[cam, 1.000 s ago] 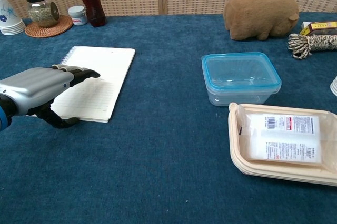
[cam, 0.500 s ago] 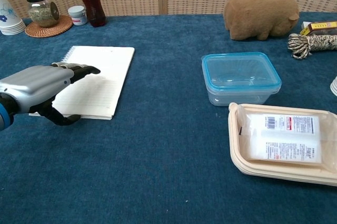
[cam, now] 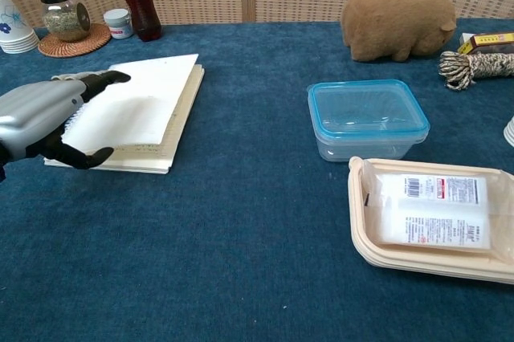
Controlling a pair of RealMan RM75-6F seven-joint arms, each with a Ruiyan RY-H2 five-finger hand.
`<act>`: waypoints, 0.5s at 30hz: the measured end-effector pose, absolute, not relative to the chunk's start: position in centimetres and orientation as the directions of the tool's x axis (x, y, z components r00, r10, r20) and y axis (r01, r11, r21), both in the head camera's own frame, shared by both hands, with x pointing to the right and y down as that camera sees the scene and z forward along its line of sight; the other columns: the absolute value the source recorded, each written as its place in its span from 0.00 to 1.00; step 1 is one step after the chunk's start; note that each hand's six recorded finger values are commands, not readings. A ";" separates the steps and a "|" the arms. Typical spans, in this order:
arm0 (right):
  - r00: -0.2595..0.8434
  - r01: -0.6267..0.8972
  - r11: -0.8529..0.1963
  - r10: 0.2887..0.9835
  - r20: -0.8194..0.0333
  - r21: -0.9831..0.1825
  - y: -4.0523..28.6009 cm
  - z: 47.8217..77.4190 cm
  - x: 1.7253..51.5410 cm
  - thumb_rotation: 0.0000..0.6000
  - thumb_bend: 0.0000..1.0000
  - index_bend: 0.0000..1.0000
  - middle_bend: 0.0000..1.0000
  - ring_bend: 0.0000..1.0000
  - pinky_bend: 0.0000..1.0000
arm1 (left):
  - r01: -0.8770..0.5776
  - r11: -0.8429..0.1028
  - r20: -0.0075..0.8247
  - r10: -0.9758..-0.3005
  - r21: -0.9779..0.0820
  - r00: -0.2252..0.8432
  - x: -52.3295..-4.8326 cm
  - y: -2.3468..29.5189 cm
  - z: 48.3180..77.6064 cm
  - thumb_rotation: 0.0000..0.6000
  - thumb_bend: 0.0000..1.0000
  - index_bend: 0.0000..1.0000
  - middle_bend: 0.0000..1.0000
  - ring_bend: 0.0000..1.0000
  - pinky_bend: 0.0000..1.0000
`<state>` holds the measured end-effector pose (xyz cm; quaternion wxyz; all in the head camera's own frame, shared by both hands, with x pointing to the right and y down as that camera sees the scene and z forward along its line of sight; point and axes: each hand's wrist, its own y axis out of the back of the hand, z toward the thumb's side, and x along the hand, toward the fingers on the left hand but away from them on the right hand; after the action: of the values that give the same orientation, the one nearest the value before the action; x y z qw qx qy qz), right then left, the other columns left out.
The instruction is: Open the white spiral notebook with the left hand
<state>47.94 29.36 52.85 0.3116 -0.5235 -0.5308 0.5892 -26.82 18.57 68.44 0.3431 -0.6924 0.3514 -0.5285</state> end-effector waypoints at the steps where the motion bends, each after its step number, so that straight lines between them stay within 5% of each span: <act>1: -0.259 0.189 -0.238 0.924 -0.283 -0.953 29.4 52.8 48.0 1.00 0.29 0.22 0.24 0.22 0.34 | -0.146 -0.506 0.479 -0.858 -0.850 0.184 -27.0 18.5 68.3 1.00 0.37 0.00 0.00 0.00 0.00; 15: -0.259 0.198 -0.205 0.932 -0.253 -0.958 29.5 52.1 48.0 1.00 0.29 0.22 0.24 0.22 0.34 | -0.490 -0.250 0.332 -0.939 -0.835 -0.088 -32.4 18.3 66.3 1.00 0.36 0.00 0.00 0.00 0.01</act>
<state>48.02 29.49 52.08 0.3179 -0.5192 -0.5444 0.5770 -32.44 18.28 66.32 0.2369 -0.6324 0.5647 -0.4744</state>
